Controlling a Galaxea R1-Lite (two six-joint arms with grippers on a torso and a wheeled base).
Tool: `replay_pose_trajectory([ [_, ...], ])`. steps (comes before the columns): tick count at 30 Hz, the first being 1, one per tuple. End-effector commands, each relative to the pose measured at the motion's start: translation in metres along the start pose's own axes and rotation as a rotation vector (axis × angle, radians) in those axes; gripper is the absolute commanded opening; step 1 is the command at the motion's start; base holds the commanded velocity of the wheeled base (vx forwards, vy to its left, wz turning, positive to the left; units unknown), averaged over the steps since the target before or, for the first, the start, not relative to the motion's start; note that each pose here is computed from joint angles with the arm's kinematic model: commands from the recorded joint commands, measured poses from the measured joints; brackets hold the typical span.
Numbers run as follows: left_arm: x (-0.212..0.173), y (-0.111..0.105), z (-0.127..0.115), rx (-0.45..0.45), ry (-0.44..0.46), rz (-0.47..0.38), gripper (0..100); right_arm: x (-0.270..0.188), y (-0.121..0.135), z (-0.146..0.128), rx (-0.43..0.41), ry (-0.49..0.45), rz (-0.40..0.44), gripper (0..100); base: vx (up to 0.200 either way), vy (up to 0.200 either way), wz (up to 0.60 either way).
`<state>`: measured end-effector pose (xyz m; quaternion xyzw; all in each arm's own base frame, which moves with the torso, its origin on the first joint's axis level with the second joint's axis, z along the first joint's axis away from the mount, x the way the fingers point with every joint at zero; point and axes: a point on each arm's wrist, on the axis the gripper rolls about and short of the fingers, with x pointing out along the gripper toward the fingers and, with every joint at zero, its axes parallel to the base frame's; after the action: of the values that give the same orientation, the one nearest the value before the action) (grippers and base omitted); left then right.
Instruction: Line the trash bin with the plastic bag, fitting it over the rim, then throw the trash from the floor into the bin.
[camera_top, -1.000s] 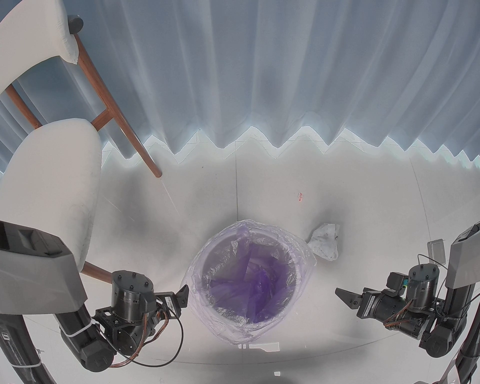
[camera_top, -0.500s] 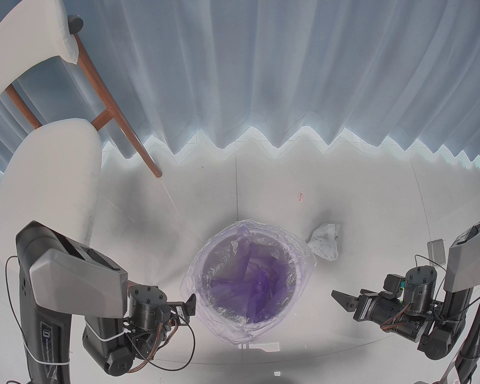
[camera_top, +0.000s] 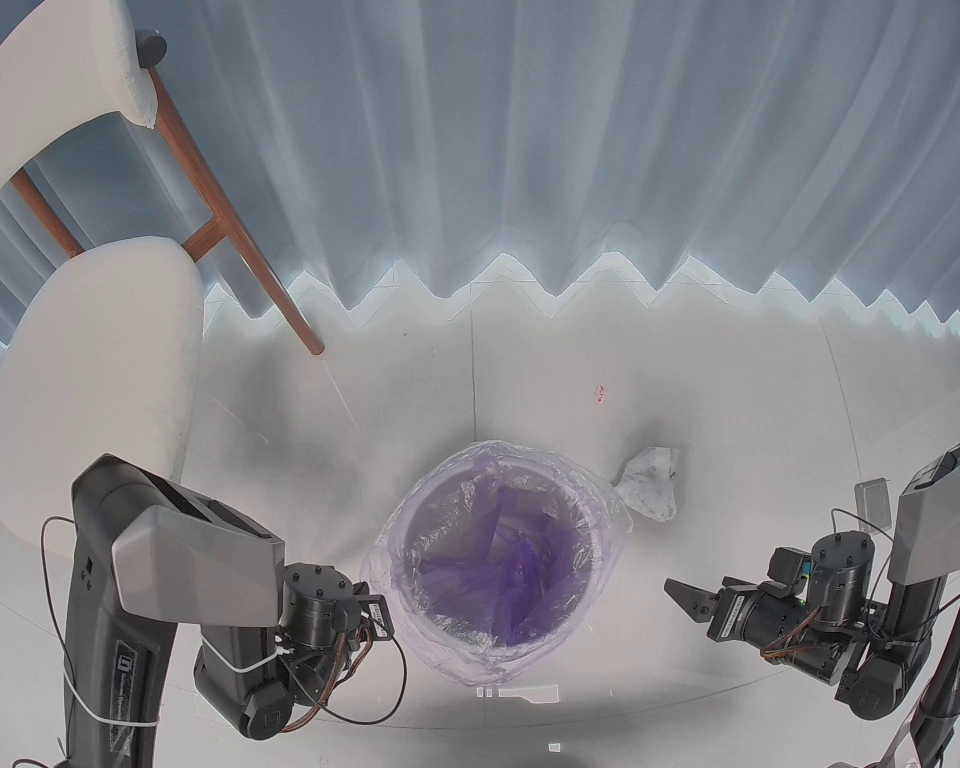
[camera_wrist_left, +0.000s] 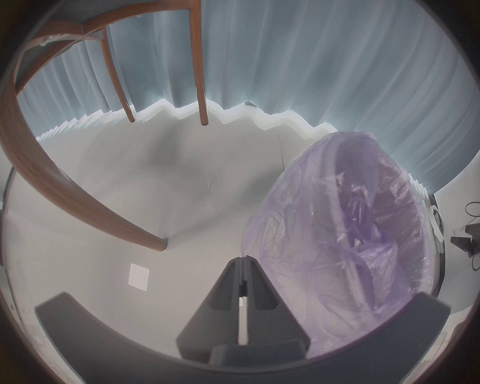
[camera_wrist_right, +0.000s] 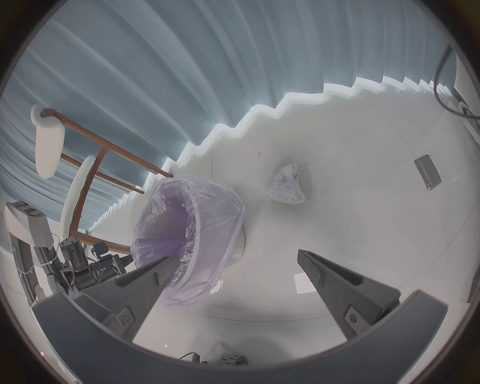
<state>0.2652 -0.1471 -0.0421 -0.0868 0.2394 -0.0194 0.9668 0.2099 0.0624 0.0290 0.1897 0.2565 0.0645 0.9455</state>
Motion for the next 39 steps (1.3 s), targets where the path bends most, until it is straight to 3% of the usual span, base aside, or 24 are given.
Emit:
replay_pose_trajectory([
  [1, 0.018, 0.001, -0.009, -0.005, 0.007, 0.01, 0, -0.003, 0.001, -0.002, -0.003, 0.004, -0.001, 100, 0.0, 0.0, 0.0],
  [15, 0.048, -0.008, -0.015, -0.002, 0.027, 0.026, 0, -0.003, 0.001, -0.002, 0.018, -0.005, -0.017, 100, 0.0, 0.0, 0.0],
  [17, 0.059, -0.008, -0.027, 0.007, 0.036, 0.038, 0, -0.003, 0.001, -0.002, 0.018, -0.006, -0.016, 100, 0.0, 0.0, 0.0],
  [27, 0.061, -0.005, -0.026, 0.006, 0.05, 0.049, 0, -0.003, 0.001, -0.003, 0.021, -0.004, -0.022, 100, 0.0, 0.0, 0.0],
  [34, 0.064, -0.008, -0.021, 0.044, 0.147, 0.094, 0, -0.003, 0.001, -0.003, 0.021, -0.004, -0.025, 100, 0.0, 0.0, 0.0],
  [39, 0.063, -0.008, -0.02, 0.032, 0.13, 0.086, 0, -0.002, 0.001, -0.003, 0.023, -0.002, -0.027, 100, 0.0, 0.0, 0.0],
])
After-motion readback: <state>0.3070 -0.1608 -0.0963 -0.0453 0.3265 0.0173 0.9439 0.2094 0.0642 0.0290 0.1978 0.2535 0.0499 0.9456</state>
